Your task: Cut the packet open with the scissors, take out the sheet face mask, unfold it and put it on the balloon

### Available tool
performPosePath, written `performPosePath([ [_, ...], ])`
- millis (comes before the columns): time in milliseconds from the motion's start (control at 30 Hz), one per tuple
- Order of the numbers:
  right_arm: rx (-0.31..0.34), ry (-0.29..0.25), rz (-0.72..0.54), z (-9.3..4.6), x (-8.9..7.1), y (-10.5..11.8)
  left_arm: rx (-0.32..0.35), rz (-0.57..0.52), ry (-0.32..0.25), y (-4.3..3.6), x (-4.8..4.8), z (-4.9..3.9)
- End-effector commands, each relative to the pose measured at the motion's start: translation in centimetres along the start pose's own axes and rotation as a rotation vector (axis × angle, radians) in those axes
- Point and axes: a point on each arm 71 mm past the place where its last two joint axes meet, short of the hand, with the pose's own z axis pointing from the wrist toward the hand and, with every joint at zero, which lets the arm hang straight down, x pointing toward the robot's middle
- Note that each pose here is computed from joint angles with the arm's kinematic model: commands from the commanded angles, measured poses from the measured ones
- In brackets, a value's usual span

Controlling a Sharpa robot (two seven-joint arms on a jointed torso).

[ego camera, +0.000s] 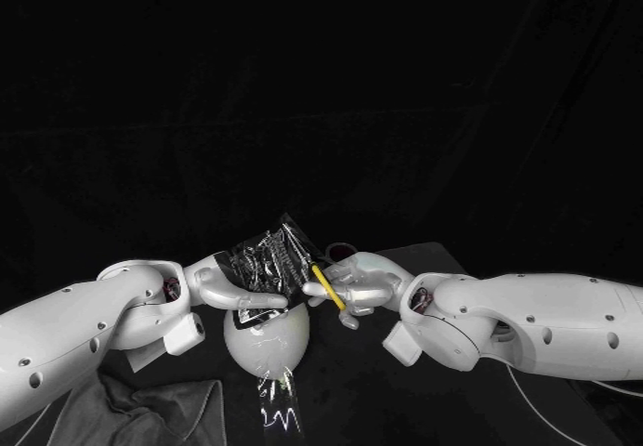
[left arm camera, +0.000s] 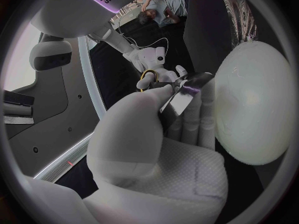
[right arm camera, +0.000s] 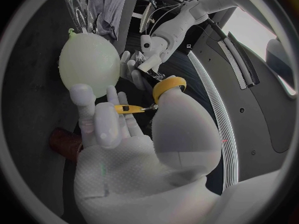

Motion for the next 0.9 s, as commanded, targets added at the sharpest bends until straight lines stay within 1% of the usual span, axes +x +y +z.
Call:
performPosePath([
  [33,-0.013,-0.025,0.019,0.2,-0.1,0.4,-0.009,0.008,0.026,-0.01,0.41,0.30],
  [333,-0.018,-0.041,0.033,0.3,-0.3,0.9,-0.015,0.016,0.021,0.05,0.34,0.29],
  [667,-0.013,-0.052,0.019,-0.6,-1.4,1.1,-0.018,0.017,0.007,0.18,0.10,0.14],
  [900,-0.004,-0.050,0.014,-1.2,-1.8,1.1,-0.019,0.017,0.002,0.21,0.02,0.17],
])
